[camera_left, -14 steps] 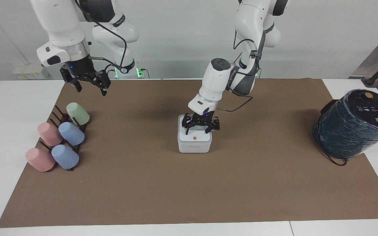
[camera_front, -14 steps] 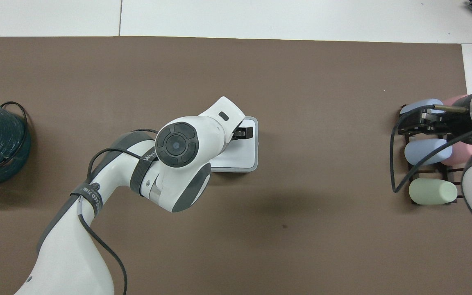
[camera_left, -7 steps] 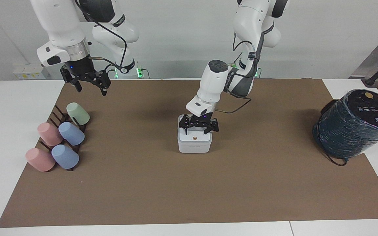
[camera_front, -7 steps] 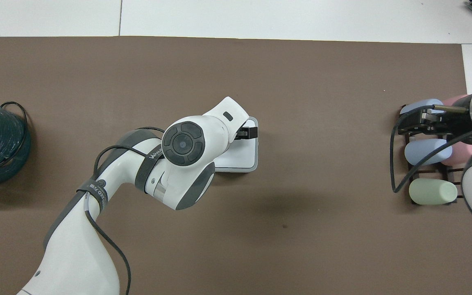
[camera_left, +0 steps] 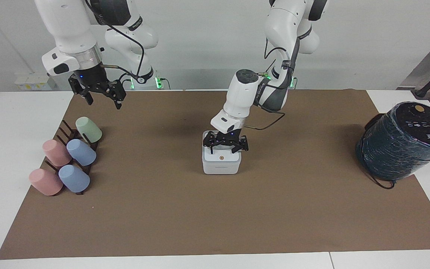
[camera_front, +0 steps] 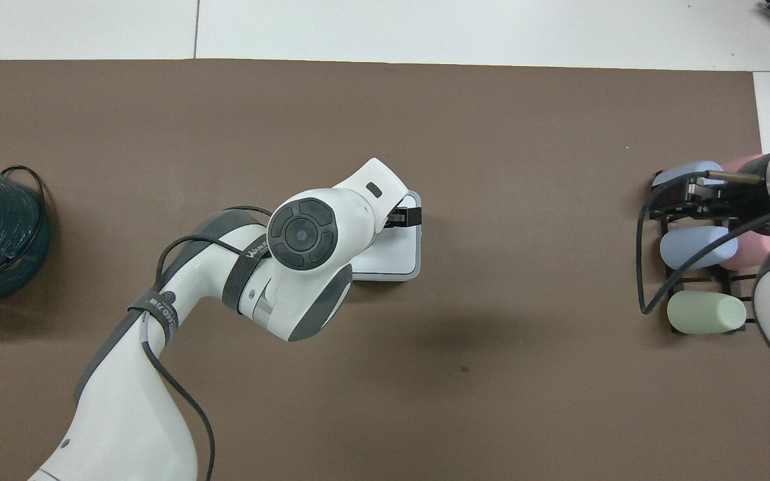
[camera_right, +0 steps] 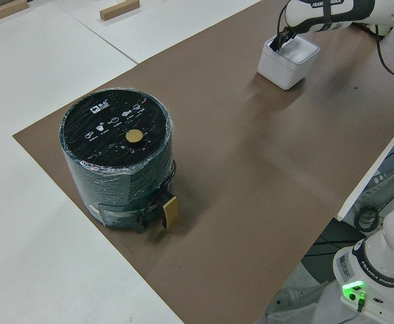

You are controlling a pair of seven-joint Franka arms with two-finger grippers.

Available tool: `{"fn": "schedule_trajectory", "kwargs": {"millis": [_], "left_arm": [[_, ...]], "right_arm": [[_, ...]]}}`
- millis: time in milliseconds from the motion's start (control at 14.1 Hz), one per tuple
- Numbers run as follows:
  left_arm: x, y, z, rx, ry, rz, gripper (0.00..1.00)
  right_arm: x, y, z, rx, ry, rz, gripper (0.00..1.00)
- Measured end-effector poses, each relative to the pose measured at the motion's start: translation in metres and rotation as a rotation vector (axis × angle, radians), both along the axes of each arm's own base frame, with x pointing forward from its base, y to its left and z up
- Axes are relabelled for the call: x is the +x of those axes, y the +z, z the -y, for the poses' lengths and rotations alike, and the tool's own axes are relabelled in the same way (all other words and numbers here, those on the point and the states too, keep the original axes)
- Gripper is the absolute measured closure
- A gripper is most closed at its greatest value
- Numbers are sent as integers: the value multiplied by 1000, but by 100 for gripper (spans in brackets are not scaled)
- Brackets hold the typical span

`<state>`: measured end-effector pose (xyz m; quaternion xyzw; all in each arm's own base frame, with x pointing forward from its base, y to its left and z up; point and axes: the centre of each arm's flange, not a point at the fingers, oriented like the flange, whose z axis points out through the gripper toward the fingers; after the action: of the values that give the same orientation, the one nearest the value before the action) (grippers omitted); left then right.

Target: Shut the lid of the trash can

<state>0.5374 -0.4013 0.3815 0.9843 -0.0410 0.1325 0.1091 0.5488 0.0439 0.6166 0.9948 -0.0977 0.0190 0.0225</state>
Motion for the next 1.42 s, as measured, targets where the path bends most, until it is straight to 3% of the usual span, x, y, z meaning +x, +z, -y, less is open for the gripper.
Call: {"fn": "schedule_trajectory", "kwargs": {"millis": [710, 994, 1420], "left_arm": [[22, 25, -1, 62, 10, -64, 0], [52, 59, -49, 79, 74, -78, 0], [73, 95, -134, 126, 99, -109, 0]], "right_arm": [[0, 0, 0, 0, 0, 0, 0], [0, 0, 0, 0, 0, 0, 0], [0, 0, 0, 0, 0, 0, 0]]}}
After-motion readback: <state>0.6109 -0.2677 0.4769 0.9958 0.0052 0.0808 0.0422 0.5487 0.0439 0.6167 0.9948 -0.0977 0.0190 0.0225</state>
